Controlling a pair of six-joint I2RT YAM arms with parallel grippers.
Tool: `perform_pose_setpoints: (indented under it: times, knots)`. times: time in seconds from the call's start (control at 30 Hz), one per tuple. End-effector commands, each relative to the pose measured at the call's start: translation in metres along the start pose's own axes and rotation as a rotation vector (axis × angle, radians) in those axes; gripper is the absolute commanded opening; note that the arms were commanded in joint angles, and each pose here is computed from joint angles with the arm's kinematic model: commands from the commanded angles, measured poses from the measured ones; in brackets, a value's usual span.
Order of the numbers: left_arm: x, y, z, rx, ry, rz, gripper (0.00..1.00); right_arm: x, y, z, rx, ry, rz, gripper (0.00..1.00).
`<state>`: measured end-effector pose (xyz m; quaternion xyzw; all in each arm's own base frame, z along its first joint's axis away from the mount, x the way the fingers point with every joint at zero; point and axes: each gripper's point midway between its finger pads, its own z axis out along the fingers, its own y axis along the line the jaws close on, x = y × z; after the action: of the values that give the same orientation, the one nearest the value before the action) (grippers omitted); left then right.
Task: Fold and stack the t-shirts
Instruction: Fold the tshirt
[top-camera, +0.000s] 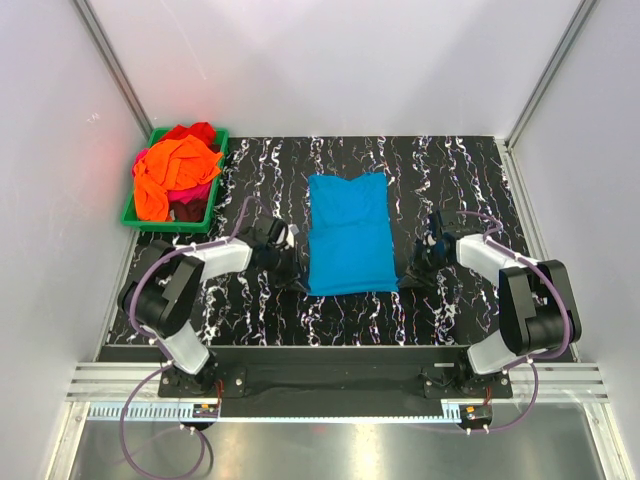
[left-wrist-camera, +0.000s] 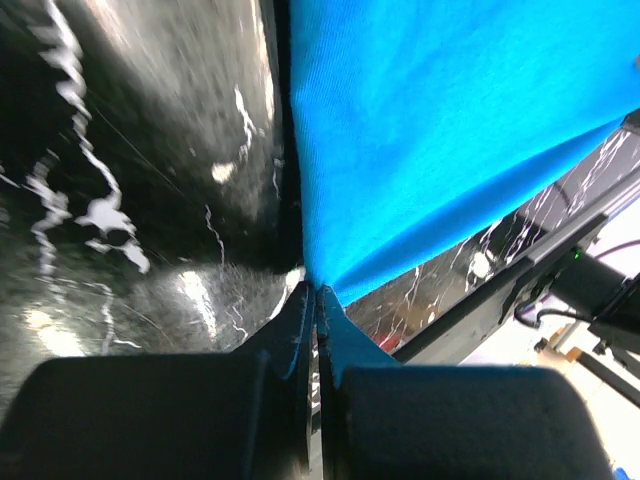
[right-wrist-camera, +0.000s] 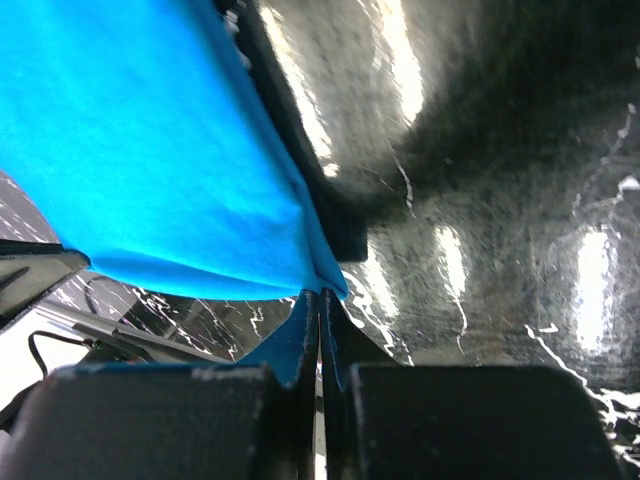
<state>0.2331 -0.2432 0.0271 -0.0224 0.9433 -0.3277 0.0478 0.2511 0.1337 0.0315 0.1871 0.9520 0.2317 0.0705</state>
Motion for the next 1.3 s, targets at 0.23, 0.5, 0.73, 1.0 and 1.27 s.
perform_pose_setpoints:
  times: [0.23, 0.5, 0.73, 1.0, 1.27]
  knots:
    - [0.004, -0.013, 0.003, 0.053, 0.0, 0.049, 0.0, 0.007, -0.016, -0.007, 0.066, -0.026, 0.038, 0.0]
    - [0.021, -0.003, 0.002, 0.022, 0.036, 0.034, 0.14, 0.028, -0.033, -0.008, 0.105, -0.012, 0.08, 0.0]
    - [0.033, -0.005, -0.017, 0.015, 0.015, 0.007, 0.45, 0.031, -0.023, -0.03, 0.062, -0.054, 0.077, 0.32]
    - [0.022, -0.03, -0.008, 0.103, -0.017, -0.036, 0.53, 0.035, -0.025, -0.021, 0.071, 0.001, 0.055, 0.43]
    - [0.033, -0.026, 0.014, 0.039, -0.017, -0.061, 0.54, 0.033, -0.035, -0.007, 0.121, 0.041, 0.067, 0.44]
